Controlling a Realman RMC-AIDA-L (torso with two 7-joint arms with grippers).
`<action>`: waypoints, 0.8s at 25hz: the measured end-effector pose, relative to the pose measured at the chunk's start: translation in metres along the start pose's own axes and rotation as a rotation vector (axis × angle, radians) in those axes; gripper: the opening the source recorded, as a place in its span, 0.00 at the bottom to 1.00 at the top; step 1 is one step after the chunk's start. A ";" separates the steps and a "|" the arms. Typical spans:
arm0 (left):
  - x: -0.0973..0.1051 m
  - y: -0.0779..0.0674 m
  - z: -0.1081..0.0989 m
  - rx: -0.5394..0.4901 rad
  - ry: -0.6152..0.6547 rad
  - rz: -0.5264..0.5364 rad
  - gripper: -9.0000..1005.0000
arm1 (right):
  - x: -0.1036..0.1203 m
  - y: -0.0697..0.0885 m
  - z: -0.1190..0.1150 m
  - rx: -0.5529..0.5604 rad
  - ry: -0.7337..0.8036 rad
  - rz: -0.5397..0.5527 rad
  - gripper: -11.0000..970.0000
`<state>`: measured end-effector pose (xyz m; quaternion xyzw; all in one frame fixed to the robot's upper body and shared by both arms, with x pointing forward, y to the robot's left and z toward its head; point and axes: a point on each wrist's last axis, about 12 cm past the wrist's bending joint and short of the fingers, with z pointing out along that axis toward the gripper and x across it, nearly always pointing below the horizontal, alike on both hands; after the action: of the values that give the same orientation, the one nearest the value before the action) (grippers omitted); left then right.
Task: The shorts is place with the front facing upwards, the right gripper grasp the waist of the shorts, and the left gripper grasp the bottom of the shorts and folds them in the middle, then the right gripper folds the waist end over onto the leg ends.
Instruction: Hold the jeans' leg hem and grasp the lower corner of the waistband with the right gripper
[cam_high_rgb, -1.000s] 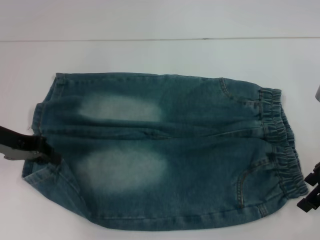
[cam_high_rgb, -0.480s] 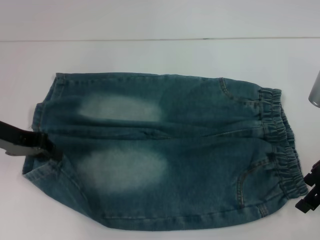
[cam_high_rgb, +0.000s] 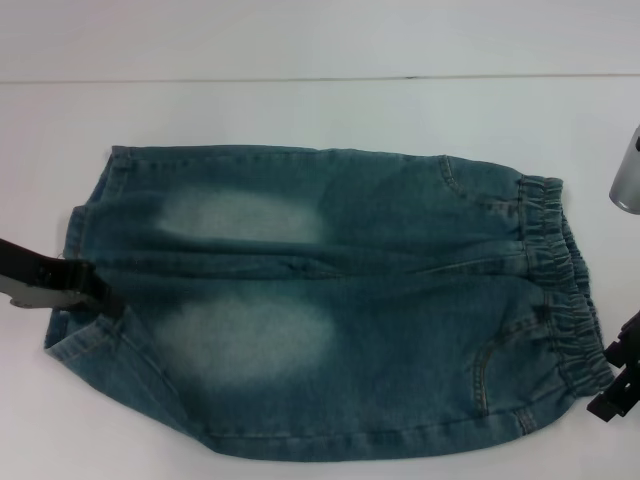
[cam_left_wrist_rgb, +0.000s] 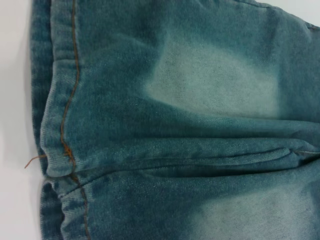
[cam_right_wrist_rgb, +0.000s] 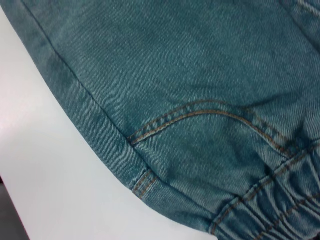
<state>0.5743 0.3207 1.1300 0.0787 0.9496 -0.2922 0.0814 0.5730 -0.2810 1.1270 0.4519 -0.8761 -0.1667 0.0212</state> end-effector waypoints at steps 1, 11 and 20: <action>0.000 0.000 0.000 0.000 0.000 0.000 0.05 | 0.000 0.000 0.000 0.000 0.000 -0.001 0.96; 0.000 0.001 -0.001 -0.002 -0.001 0.000 0.04 | 0.000 0.000 0.001 -0.004 0.006 0.006 0.96; 0.000 0.001 -0.001 -0.003 -0.002 0.004 0.04 | 0.001 0.000 0.002 -0.005 0.023 0.000 0.96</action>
<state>0.5745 0.3220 1.1306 0.0801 0.9498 -0.2908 0.0828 0.5720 -0.2809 1.1254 0.4537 -0.8754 -0.1639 0.0324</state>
